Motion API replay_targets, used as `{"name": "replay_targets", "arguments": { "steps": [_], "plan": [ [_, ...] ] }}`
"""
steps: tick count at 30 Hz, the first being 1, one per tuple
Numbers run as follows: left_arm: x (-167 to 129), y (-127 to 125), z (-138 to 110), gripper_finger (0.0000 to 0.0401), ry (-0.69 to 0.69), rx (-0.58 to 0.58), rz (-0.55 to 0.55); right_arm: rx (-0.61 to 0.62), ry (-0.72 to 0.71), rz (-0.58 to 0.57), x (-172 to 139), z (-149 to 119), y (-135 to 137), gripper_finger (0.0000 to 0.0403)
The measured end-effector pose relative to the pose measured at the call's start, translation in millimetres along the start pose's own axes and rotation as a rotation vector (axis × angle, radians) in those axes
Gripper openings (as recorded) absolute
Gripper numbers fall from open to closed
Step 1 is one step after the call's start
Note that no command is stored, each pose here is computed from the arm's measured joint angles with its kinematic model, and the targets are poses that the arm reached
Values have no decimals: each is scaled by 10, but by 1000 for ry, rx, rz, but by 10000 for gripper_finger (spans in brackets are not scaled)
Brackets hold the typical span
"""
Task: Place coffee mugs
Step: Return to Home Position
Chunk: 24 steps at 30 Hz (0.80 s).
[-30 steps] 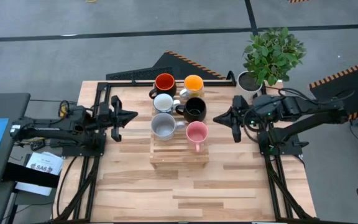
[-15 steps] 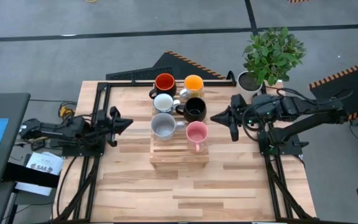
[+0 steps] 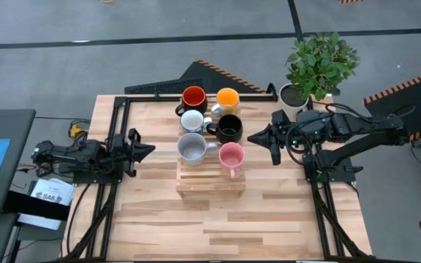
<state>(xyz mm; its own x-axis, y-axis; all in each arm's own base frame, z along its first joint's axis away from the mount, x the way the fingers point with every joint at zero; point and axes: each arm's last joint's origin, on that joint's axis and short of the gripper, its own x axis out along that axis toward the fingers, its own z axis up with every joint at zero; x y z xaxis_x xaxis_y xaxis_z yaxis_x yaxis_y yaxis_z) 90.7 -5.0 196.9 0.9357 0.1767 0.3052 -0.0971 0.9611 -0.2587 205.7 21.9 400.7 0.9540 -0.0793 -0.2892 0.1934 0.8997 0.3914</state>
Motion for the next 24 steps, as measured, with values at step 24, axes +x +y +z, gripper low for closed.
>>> {"name": "replay_targets", "arguments": {
  "steps": [24],
  "plan": [
    [0, 20, -88, 0, 116, 157, 24, -61, 3, 89, -240, -792, -452, 21]
  ]
}}
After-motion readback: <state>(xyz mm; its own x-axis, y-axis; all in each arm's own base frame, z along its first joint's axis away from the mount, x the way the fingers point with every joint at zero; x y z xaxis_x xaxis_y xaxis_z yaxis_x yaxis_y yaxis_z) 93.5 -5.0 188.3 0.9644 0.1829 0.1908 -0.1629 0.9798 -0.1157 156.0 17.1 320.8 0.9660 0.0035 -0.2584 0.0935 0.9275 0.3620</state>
